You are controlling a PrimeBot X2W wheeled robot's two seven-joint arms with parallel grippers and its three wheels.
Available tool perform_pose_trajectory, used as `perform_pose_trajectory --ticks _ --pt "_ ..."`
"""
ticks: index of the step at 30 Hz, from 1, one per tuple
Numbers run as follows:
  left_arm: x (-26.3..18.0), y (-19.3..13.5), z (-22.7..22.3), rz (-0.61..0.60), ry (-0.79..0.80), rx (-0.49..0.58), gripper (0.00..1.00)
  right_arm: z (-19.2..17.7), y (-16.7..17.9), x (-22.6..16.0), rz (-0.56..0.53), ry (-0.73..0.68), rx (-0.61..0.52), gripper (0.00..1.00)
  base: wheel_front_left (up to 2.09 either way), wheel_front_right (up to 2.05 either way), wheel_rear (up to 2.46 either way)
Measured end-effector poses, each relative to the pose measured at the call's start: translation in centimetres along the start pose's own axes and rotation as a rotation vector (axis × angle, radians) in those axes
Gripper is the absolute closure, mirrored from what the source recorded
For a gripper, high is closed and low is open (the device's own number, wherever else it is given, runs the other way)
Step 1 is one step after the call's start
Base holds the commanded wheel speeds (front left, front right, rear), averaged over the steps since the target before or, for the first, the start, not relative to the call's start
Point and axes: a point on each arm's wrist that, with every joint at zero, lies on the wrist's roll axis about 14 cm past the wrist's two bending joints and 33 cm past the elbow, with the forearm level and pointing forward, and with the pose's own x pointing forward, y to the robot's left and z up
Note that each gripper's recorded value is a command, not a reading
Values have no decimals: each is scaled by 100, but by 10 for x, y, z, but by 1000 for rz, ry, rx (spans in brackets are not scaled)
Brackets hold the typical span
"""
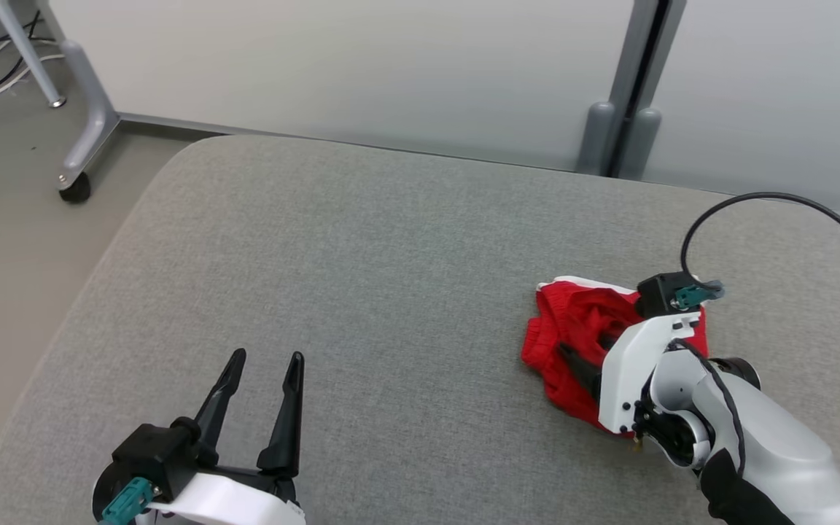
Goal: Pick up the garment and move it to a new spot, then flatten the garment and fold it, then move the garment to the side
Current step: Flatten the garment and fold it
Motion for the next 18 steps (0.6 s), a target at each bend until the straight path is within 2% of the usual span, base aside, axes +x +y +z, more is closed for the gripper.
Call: perform_pose_trajectory --ticks 5,11,12,14,18 --pt "-1 -5 2 -21 -9 1 0 7 1 -19 7 -6 -68 0 0 0 0" --pt "-3 -15 5 -56 -20 -2 0 39 13 -57 72 -169 -21 0 0 0 0" --pt "-2 -17 7 -61 -24 -1 0 48 8 -66 65 -217 -15 0 0 0 0" --pt "-3 -20 7 -73 -24 -3 0 70 -23 -97 -11 -351 -16 0 0 0 0" --pt "-5 -22 8 -78 -27 -5 0 75 -56 -123 -106 -468 21 0 0 0 0"
